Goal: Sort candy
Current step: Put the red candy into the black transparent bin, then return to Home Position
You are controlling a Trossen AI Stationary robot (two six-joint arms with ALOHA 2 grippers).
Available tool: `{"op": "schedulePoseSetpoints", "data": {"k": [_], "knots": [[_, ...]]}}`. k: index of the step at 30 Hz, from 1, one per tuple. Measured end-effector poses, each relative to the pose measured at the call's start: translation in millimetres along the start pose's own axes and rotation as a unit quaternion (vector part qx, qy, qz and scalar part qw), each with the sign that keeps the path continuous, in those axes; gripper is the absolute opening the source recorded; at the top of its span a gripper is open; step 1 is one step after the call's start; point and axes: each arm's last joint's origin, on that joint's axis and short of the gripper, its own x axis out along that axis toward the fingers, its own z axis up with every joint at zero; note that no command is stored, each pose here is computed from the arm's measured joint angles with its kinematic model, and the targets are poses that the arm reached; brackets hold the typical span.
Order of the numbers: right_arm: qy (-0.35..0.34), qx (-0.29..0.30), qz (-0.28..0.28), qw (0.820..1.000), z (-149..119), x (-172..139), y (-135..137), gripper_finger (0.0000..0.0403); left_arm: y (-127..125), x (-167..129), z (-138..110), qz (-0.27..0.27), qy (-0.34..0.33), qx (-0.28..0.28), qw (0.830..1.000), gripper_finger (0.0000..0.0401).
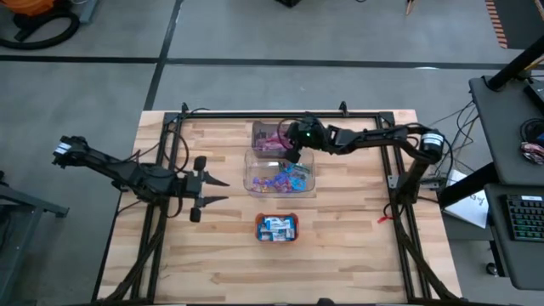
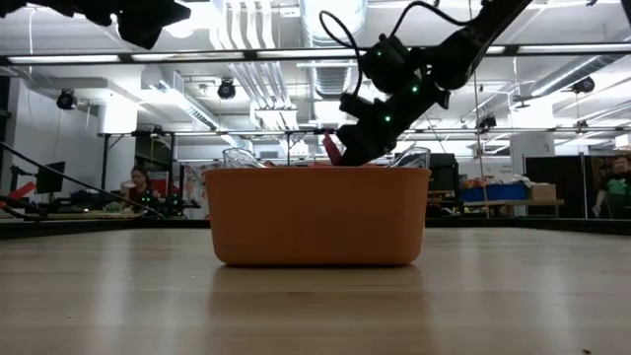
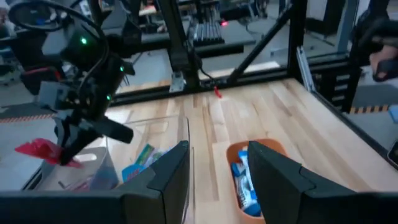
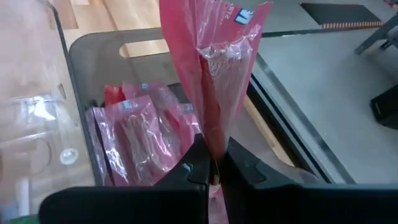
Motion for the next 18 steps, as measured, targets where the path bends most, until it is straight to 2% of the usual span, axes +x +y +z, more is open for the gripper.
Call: {"op": "schedulePoseSetpoints", "data": {"k": [5,14,18], "knots": [[0.004,0.019,-0.001,1.000,1,10,-2,0.0030,1,-1,-7,0.025,-0.017,-0.008,1.000,0.0146],[0.031,0.032,0.003,0.999,9,2,-8,0.0147,2,0,-6,0.045,-0.020,0.001,0.999,0.0146],[0.037,0.039,0.003,0.999,12,-5,-9,0.0181,3,-2,-8,0.045,-0.019,0.011,0.999,0.0146]]}}
